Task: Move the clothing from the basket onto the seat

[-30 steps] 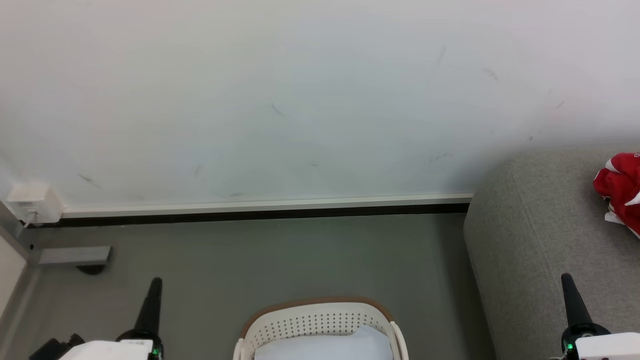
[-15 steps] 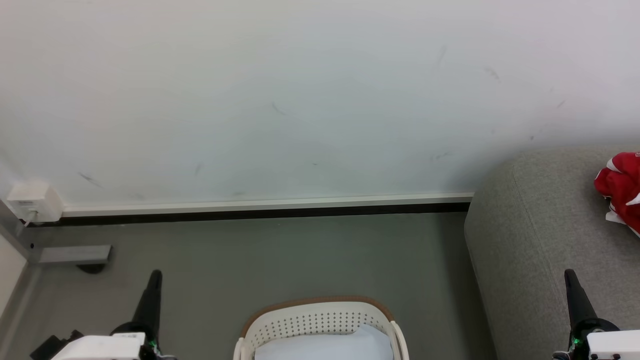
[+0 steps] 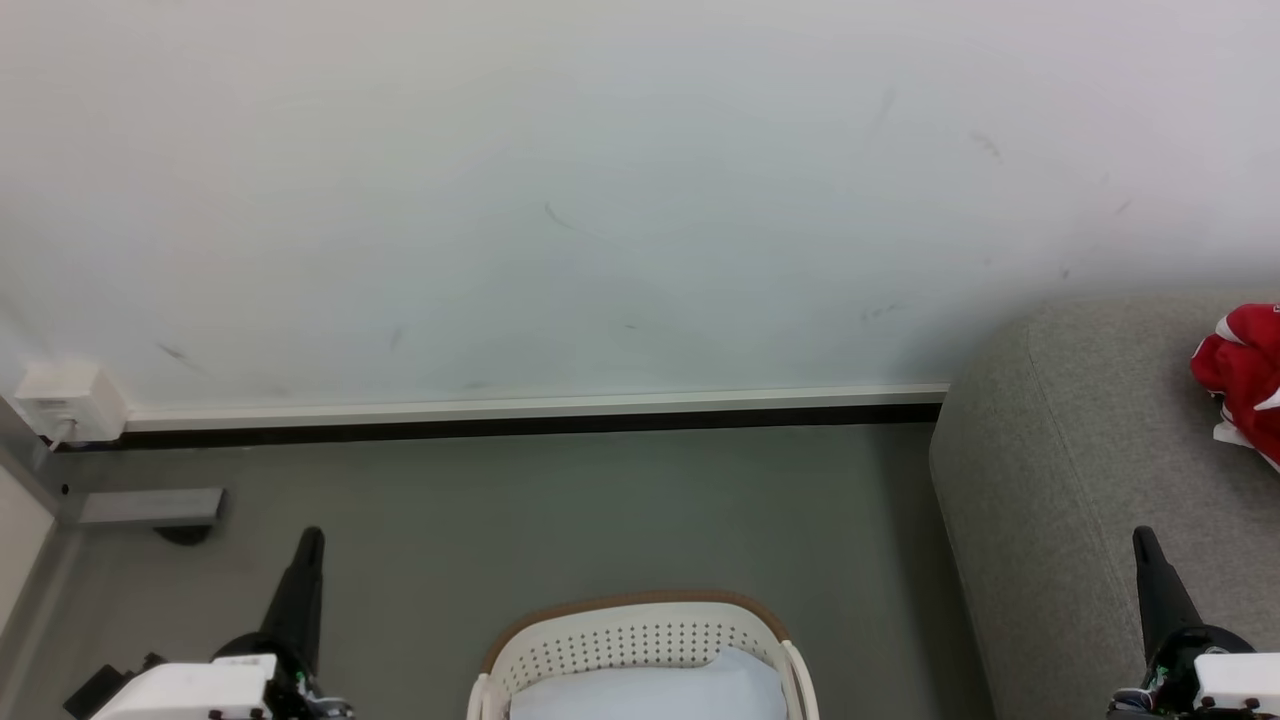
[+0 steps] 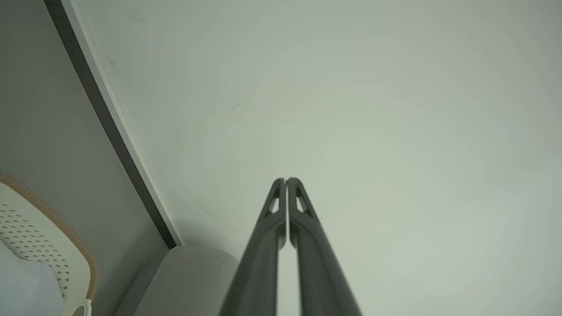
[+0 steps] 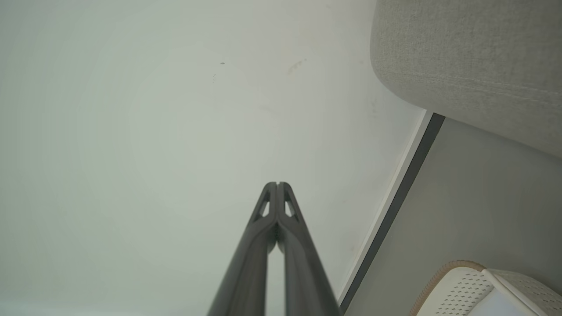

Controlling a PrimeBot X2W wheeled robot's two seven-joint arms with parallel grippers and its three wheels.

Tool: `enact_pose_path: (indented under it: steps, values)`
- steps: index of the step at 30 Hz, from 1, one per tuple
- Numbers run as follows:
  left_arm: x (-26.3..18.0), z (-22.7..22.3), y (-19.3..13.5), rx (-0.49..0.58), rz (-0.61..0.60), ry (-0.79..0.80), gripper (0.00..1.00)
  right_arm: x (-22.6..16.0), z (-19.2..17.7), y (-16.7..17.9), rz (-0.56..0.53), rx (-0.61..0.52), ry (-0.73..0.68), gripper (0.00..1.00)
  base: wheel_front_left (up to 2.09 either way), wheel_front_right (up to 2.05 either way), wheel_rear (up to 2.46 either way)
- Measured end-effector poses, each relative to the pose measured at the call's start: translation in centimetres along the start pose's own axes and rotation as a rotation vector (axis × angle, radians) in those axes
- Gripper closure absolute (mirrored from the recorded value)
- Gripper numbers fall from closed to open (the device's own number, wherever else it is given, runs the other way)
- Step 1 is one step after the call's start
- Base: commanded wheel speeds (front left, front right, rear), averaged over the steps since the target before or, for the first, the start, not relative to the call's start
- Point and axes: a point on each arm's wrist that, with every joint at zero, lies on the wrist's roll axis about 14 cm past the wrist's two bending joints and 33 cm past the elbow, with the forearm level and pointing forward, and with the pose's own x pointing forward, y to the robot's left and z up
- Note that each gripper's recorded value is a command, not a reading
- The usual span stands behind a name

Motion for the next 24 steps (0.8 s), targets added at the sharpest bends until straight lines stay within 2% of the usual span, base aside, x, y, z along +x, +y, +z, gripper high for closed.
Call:
enact_pose_path:
  steps: [10, 24]
  values:
    - [0.21, 0.00, -0.46, -0.063, -0.015, 0.006, 1.00, 0.16, 0.11, 0.30, 0.013, 0.070, 0.001, 1.00, 0.00, 0.00, 0.00]
    - [0.21, 0.01, -0.48, -0.063, -0.015, 0.006, 1.00, 0.17, 0.12, 0.32, 0.013, 0.069, 0.002, 1.00, 0.00, 0.00, 0.00]
